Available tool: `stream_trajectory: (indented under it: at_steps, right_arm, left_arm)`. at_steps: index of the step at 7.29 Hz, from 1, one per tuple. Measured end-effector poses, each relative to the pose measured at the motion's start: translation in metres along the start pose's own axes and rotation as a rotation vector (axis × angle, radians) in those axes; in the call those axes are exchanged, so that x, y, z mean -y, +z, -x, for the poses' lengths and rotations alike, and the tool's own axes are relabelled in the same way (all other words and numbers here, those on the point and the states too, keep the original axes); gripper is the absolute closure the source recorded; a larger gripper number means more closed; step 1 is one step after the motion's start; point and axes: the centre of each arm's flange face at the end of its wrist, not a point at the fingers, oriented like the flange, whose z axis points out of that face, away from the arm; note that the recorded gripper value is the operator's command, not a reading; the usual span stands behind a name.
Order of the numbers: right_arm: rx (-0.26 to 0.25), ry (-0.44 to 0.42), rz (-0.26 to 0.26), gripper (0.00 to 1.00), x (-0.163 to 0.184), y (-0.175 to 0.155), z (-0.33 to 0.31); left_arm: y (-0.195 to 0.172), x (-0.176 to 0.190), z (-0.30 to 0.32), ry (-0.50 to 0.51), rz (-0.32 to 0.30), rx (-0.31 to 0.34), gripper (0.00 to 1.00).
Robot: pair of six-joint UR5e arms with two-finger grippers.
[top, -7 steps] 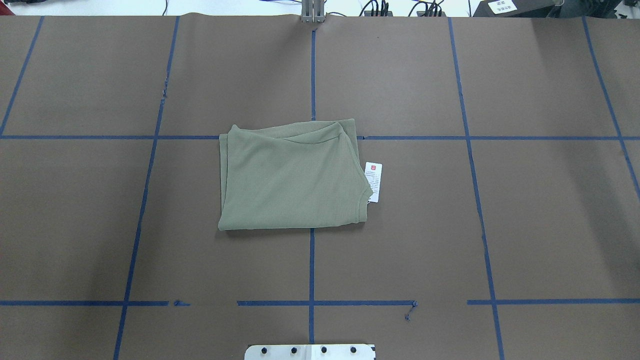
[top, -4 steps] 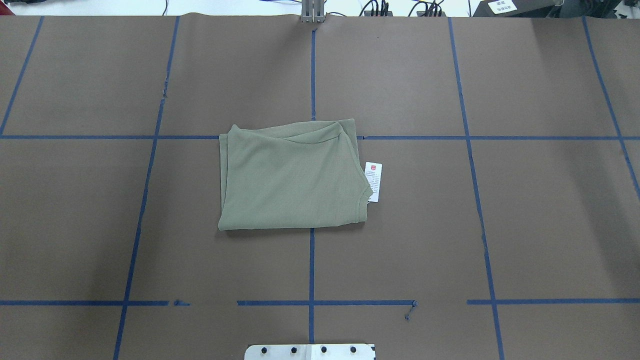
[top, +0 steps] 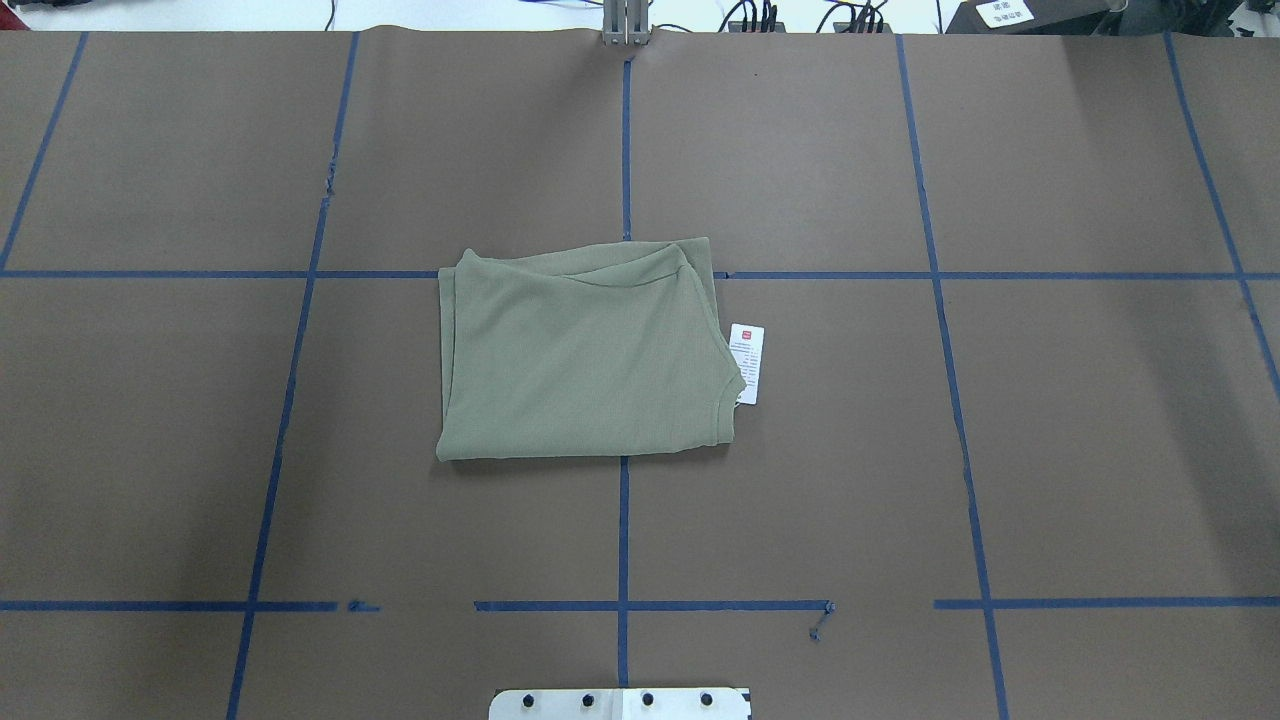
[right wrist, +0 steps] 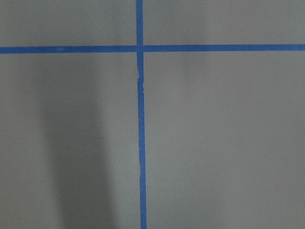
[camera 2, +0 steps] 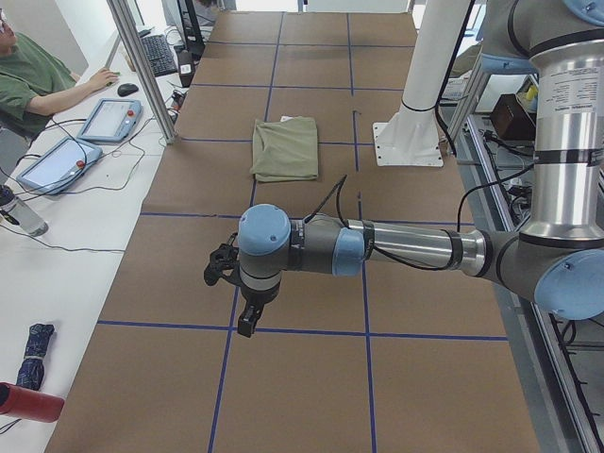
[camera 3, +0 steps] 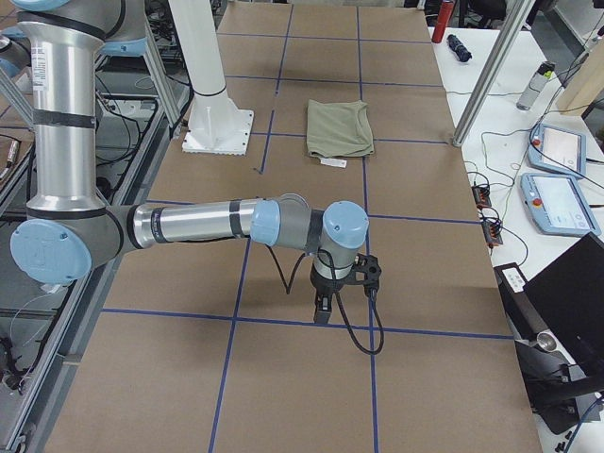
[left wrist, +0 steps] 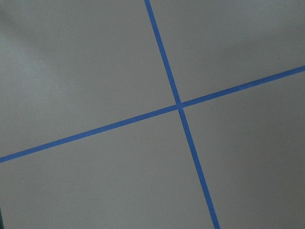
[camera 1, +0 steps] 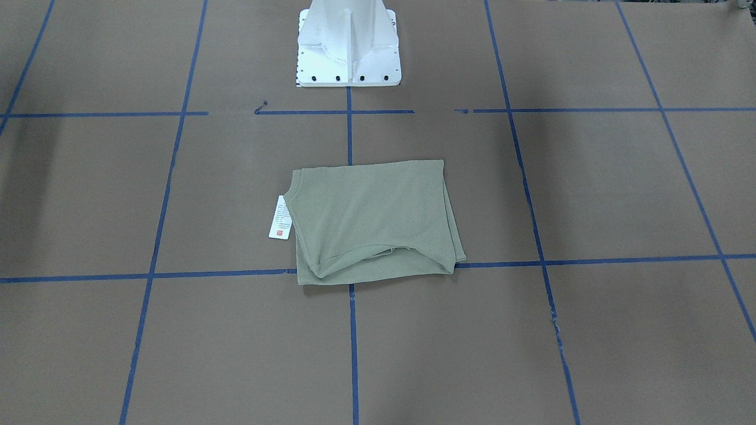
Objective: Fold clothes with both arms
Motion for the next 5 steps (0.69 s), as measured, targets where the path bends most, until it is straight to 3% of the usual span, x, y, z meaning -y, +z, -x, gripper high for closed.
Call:
stream_trajectory:
  at_steps: [5]
  right_arm:
    - [-0.015,-0.054,-0.049,0.0,-0.0018,-0.0028,0.0013]
  left_arm:
    - [0.0008,-0.0017,0.0,-0.002,0.002,-0.002,0.0]
